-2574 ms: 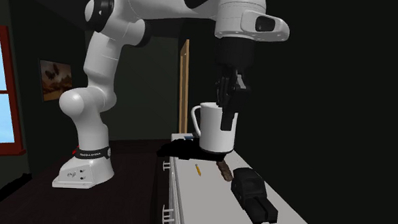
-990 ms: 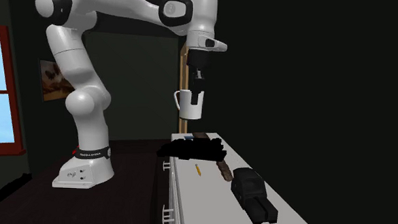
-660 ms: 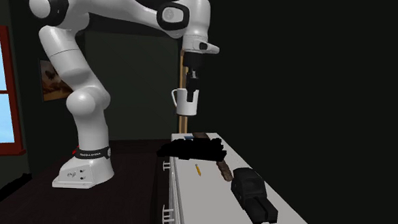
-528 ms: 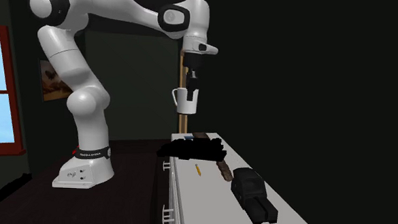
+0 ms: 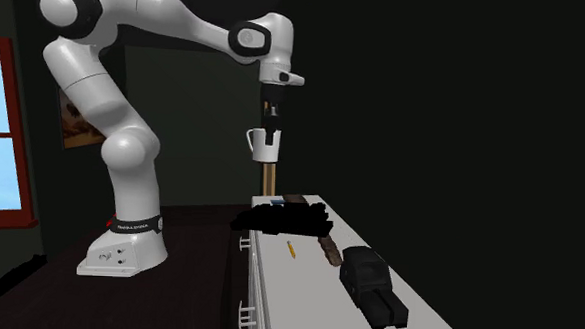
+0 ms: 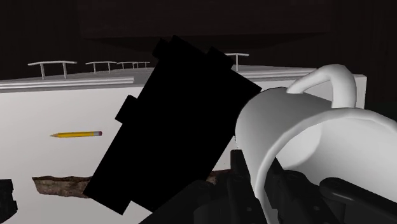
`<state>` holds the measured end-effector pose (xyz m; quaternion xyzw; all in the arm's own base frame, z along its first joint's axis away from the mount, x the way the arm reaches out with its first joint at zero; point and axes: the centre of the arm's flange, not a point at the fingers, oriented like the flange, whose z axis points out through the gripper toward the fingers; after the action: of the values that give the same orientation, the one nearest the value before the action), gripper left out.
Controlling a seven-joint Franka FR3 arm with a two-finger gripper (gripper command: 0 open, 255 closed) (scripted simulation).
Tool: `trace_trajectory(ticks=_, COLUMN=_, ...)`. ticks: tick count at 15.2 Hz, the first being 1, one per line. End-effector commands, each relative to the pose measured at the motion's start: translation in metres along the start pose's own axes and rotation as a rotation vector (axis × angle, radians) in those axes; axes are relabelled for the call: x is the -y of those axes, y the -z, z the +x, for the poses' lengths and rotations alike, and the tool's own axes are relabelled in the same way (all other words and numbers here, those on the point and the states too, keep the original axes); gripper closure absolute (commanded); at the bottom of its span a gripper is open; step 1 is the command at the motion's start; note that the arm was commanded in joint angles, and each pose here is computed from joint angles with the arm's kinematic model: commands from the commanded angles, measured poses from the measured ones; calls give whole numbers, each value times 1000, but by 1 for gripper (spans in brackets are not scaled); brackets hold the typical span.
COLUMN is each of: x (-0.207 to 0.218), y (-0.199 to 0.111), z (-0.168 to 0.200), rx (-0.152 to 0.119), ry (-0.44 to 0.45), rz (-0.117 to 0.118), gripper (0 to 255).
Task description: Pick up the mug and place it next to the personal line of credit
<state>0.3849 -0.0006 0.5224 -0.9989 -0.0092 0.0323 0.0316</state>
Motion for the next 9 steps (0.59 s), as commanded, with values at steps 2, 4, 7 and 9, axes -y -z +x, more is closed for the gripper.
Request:
trace_trajectory(ticks=2, x=39, y=-2, z=-4, rx=0, ry=-1, rz=0, gripper=255)
trace_trajectory(ticks=4, x=65, y=-4, z=-6, rx=0, ry=-1, rz=0, gripper=255)
trace_trajectory(ticks=7, x=105, y=-6, z=-10, rx=0, ry=-1, rz=0, gripper=255)
trace_trajectory(ticks=9, x=131, y=-8, z=-12, rx=0, ry=-1, rz=0, gripper=255)
